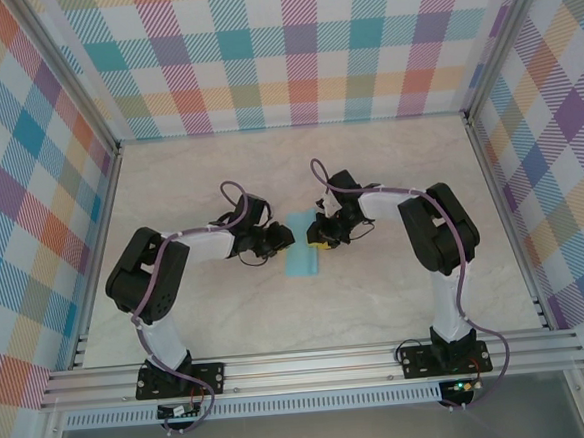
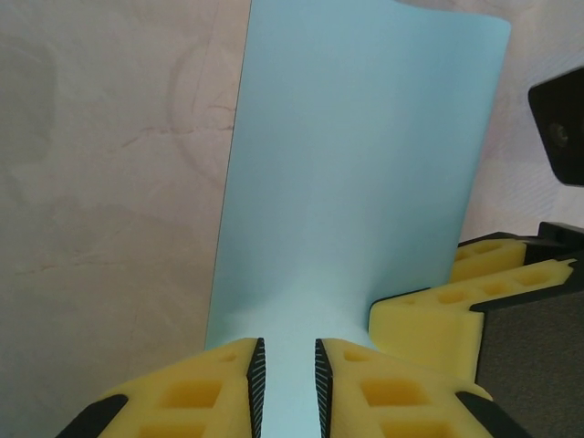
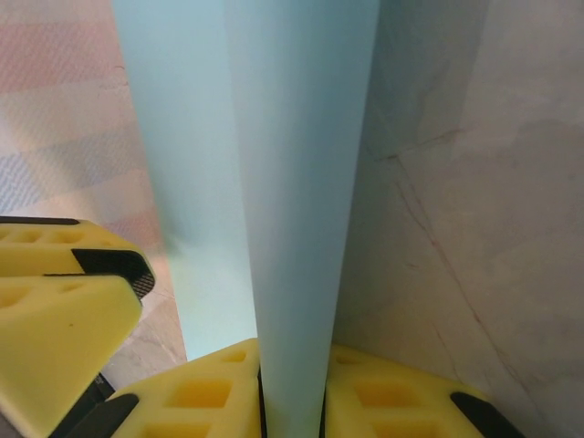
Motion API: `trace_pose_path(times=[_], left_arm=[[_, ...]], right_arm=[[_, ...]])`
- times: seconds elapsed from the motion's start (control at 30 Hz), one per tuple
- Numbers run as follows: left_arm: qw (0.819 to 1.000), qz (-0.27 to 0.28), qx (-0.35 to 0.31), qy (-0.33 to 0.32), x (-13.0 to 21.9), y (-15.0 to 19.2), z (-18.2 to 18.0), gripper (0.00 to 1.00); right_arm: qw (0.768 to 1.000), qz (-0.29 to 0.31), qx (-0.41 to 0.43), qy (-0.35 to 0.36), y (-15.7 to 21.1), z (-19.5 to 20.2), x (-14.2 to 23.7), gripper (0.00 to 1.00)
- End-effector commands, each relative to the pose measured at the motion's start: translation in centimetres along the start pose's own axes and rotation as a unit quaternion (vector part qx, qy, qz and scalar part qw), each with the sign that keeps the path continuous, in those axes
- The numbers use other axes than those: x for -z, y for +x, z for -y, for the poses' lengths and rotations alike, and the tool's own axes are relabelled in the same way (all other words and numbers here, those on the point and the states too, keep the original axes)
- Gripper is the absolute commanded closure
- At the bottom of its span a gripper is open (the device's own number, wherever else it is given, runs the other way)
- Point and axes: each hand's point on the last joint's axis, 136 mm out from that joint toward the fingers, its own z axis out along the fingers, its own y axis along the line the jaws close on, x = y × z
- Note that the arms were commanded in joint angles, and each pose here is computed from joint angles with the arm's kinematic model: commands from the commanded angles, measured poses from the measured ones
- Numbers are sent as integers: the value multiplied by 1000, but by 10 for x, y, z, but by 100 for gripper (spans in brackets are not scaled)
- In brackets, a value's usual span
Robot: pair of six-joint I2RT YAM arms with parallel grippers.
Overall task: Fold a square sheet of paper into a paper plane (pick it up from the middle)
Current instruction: Hold the square sheet of paper at the center of the table.
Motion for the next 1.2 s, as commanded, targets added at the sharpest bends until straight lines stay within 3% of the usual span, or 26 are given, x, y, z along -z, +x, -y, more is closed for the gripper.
trace_pose_path(times=[0.0,0.43,0.93,1.17], left_arm=[[1000,-3,-8,19,-1,-1,17,76],[1000,-15,-10,0,-6,5,9,77],[994,-34,1,-99,-12,18,-33,83],[989,-47,8,-138,-18,31,-57,85]], right_arm=[[994,-6,-55,92,4,59,-19,79],[993,-9,-69,97,4,64,-23,79],[994,-3,-65,93,4,60,-19,79],[997,15,-48,66,-4,36,-4,73]])
